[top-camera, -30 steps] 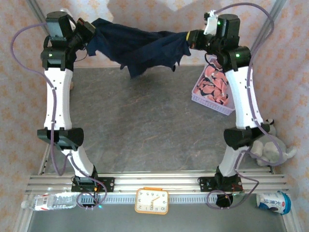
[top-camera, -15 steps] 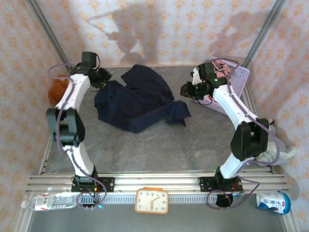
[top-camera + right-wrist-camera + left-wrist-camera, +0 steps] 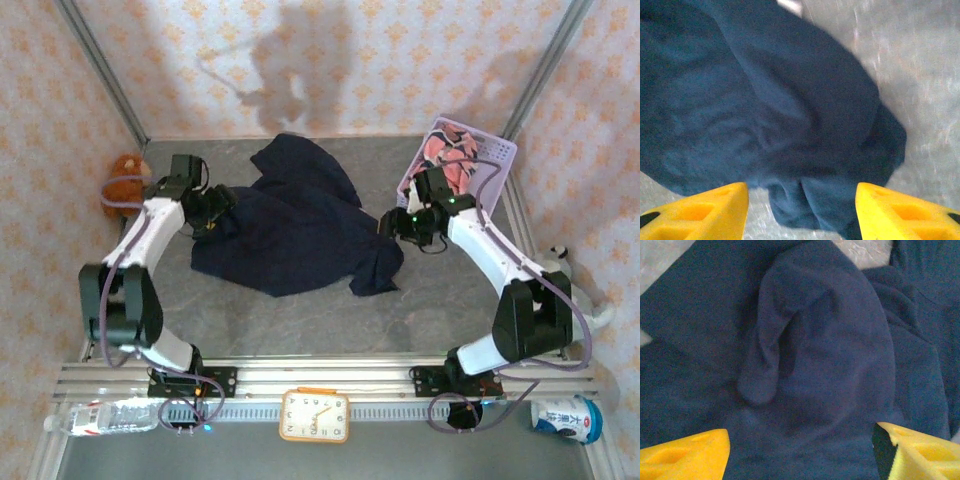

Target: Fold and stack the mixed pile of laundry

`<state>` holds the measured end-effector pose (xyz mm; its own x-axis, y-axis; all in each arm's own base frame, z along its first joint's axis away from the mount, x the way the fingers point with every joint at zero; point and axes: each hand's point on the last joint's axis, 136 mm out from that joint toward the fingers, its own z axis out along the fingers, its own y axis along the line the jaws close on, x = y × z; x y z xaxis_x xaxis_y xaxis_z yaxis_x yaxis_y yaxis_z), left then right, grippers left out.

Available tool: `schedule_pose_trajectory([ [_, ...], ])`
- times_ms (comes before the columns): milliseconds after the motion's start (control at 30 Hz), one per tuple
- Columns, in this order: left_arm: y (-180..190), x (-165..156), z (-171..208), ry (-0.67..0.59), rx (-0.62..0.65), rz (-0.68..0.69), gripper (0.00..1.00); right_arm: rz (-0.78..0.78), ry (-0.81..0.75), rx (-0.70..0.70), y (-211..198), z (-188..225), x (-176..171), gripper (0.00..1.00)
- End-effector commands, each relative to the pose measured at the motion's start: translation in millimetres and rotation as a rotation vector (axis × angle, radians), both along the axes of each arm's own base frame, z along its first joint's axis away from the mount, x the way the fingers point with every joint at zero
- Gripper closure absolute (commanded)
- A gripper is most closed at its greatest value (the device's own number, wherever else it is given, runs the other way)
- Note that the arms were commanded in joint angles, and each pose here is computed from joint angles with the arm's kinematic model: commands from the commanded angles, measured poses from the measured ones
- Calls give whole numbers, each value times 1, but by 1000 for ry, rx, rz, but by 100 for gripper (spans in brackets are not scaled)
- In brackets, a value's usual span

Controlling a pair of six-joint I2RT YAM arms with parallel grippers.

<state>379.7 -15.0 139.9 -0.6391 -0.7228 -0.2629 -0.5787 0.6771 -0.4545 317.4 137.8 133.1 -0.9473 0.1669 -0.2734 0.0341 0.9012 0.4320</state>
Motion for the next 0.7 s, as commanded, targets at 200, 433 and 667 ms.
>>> schedule_pose_trajectory([
  [200,-24,-84,-56,101,-32,71,25,-43,193,-25,-5,-65,-74,42],
  [433,-30,-86,-92,140,-25,97,25,-43,191,-33,3,-91,-68,41],
  [667,-38,-71,-129,212,24,68,37,-68,174,-20,10,-88,-47,89],
])
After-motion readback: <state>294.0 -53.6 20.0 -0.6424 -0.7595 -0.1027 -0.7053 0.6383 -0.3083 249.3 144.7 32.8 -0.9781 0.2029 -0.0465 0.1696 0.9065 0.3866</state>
